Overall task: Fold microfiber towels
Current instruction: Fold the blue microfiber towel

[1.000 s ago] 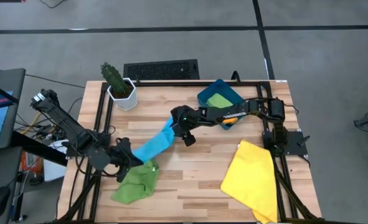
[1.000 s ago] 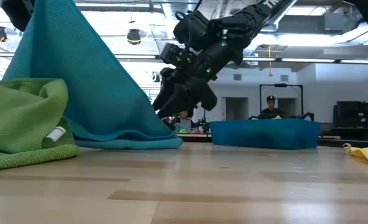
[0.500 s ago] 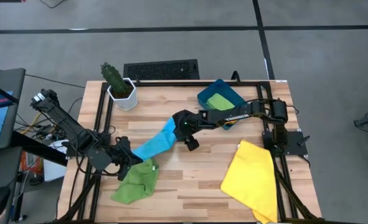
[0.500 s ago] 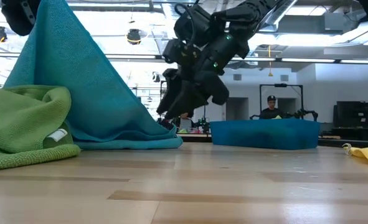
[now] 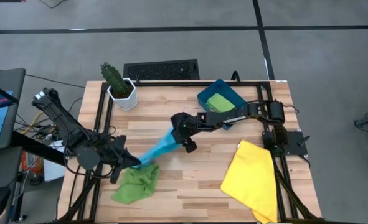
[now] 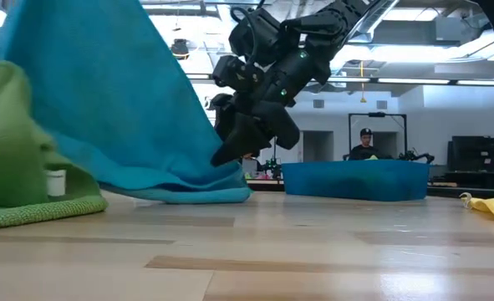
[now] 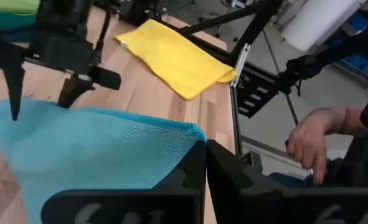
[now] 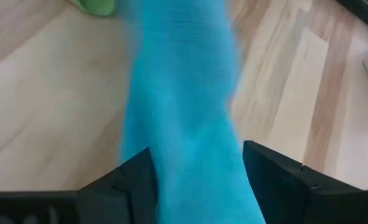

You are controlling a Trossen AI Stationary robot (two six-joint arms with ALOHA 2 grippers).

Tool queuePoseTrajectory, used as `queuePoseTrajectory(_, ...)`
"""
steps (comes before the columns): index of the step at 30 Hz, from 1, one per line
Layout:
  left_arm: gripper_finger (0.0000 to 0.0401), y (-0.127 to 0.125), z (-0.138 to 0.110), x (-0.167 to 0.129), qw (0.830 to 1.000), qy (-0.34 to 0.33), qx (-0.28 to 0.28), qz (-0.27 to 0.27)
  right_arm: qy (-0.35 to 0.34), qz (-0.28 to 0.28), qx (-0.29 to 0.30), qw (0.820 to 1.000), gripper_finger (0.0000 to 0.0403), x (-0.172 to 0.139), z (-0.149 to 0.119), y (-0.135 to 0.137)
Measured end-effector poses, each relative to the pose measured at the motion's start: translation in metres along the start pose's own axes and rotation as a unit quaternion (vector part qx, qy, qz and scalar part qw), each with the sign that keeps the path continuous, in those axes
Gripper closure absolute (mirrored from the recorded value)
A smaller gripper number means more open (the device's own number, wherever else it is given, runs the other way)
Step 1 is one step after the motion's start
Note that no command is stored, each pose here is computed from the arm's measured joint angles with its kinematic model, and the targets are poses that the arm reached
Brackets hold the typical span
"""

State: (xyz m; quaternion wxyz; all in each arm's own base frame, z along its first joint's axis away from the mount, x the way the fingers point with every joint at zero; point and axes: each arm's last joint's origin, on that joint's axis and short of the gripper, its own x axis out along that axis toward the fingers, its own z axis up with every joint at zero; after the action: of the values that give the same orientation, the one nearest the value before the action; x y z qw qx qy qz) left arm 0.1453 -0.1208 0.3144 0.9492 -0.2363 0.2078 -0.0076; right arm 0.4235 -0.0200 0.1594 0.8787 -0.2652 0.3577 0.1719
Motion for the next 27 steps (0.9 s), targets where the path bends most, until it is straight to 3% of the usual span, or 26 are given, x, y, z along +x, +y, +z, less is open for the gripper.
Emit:
queuePoseTrajectory(4, 0.0401, 0.000, -0.001, -0.001, 1.000, 0.000, -0.001, 0.003, 0.003, -0.004, 0.014, 1.000, 0.0162, -0.001, -0.004, -0.005)
queuePoseTrajectory(8, 0.0401, 0.000, -0.001, -0.001, 1.000, 0.000, -0.002, 0.003, 0.014, -0.002, 0.026, 1.000, 0.0197, -0.002, -0.010, -0.008)
queuePoseTrajectory(12, 0.0401, 0.000, -0.001, -0.001, 1.000, 0.000, -0.001, 0.003, 0.029, -0.004, 0.031, 0.999, 0.0268, -0.003, -0.015, -0.011)
queuePoseTrajectory(15, 0.0401, 0.001, -0.002, -0.001, 1.000, 0.004, 0.013, 0.011, 0.045, -0.021, 0.026, 0.998, 0.0351, -0.004, -0.015, -0.012)
queuePoseTrajectory(17, 0.0401, 0.005, -0.002, -0.001, 0.999, -0.003, 0.033, 0.033, 0.061, -0.035, 0.016, 0.997, 0.0386, -0.011, -0.013, -0.012)
queuePoseTrajectory(22, 0.0401, 0.022, 0.003, -0.001, 0.987, -0.037, 0.087, 0.131, 0.134, -0.111, 0.009, 0.985, 0.0392, -0.052, 0.001, -0.014)
queuePoseTrajectory(25, 0.0401, 0.035, 0.010, -0.002, 0.974, -0.048, 0.123, 0.186, 0.147, -0.143, 0.012, 0.979, 0.0394, -0.088, 0.010, -0.017)
queuePoseTrajectory(27, 0.0401, 0.044, 0.015, -0.005, 0.962, -0.056, 0.151, 0.221, 0.157, -0.194, 0.022, 0.968, 0.0392, -0.113, 0.015, -0.022)
